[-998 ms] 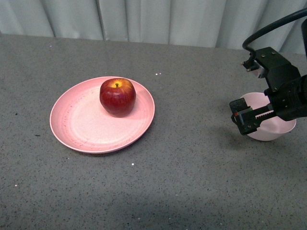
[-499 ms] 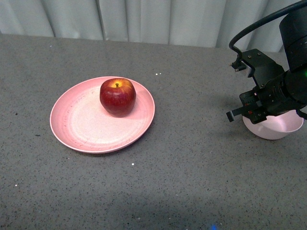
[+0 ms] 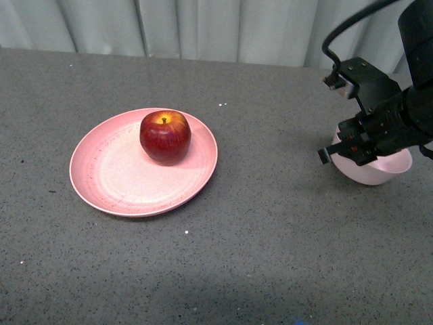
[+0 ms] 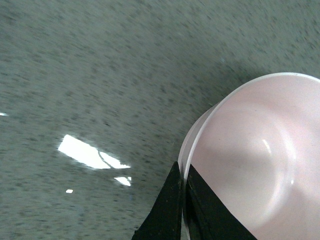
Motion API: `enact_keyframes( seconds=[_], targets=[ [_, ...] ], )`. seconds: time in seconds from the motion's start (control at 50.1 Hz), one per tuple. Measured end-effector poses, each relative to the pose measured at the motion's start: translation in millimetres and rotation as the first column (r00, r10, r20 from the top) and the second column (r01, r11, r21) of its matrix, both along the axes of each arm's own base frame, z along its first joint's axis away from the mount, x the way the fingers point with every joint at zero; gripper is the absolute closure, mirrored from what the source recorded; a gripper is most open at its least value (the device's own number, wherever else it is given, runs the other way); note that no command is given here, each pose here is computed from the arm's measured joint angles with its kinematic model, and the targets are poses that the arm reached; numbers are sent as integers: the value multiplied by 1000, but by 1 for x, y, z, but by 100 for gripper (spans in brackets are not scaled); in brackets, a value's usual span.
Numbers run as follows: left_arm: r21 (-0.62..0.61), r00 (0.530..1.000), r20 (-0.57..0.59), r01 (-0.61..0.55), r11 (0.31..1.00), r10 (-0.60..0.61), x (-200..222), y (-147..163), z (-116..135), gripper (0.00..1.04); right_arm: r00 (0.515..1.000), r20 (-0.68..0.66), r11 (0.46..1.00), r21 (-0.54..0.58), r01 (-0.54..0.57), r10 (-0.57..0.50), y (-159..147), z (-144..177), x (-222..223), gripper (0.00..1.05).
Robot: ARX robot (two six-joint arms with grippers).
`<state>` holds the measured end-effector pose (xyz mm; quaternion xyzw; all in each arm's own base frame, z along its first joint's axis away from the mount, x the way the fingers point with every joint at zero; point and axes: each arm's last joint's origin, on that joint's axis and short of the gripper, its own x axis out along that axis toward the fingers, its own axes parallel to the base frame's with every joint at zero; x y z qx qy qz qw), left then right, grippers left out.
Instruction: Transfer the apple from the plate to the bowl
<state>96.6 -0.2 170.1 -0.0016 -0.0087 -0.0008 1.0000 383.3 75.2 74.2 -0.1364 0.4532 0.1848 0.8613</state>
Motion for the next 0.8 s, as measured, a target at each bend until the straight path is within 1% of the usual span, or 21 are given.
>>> enact_keyframes(
  seconds=[0.14, 0.259, 0.499, 0.638, 0.798],
  targets=[
    [0, 1000, 0, 0, 1000, 0, 0, 0, 0, 7, 997, 21, 996, 33, -78, 78, 24, 13, -4, 104],
    [0, 1000, 0, 0, 1000, 0, 0, 0, 0, 7, 988, 37, 987, 54, -151, 149, 51, 20, -6, 104],
    [0, 1000, 0, 0, 1000, 0, 0, 0, 0, 7, 964, 59, 962, 79, -263, 259, 98, 26, -8, 104],
    [0, 1000, 0, 0, 1000, 0, 0, 0, 0, 7, 957, 40, 953, 88, -289, 287, 114, 17, -8, 104],
    [0, 1000, 0, 0, 1000, 0, 0, 0, 0, 7, 956, 14, 952, 85, -294, 294, 123, 7, -6, 104]
  ],
)
